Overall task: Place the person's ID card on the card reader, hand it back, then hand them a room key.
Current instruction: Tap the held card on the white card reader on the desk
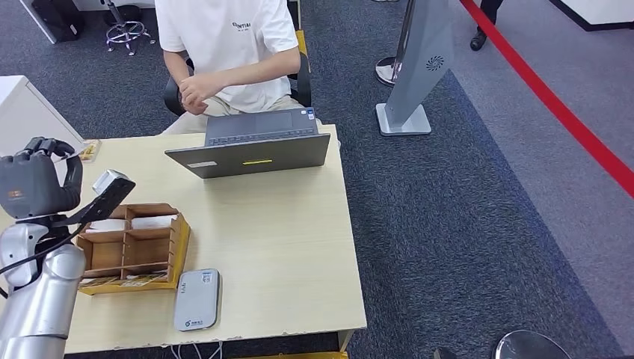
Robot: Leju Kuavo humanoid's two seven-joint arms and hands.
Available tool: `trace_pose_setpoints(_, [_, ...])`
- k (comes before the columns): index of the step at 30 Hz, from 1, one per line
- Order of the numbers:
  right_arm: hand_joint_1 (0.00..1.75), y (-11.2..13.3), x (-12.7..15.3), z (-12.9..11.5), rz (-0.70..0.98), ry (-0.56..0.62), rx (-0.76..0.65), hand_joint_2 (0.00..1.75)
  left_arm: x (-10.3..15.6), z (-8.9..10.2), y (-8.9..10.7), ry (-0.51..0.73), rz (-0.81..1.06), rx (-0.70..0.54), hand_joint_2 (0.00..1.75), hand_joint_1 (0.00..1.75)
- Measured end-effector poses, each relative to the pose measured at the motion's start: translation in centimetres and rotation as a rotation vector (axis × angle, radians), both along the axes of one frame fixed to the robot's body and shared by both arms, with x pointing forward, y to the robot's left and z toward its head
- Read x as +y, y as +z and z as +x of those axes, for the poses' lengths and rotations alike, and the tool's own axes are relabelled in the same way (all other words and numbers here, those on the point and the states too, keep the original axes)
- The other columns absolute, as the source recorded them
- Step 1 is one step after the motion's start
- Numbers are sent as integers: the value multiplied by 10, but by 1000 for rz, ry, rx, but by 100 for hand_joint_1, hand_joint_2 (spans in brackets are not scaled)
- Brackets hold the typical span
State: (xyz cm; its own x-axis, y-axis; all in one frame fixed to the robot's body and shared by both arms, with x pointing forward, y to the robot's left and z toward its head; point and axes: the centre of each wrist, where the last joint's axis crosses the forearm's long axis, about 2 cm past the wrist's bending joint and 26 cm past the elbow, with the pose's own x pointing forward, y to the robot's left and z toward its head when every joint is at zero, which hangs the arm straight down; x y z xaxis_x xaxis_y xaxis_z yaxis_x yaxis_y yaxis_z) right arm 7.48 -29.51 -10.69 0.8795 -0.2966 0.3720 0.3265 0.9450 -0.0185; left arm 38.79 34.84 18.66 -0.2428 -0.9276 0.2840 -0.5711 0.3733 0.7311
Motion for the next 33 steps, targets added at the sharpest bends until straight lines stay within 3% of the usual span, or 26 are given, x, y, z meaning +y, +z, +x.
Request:
trace_pose_setpoints(6, [0,-1,0,-6,4,-11,-1,175,-25,-21,4,-76,37,-36,175,175])
trace_pose_setpoints(16, [0,-1,0,-9,5,-25,-1,175,-35,-40,7,-119,53,-64,175,175])
trace_pose_setpoints(33, [0,-3,-1,-18,8,-82,-2,175,-56,-89,-12,-208,86,-16,175,175])
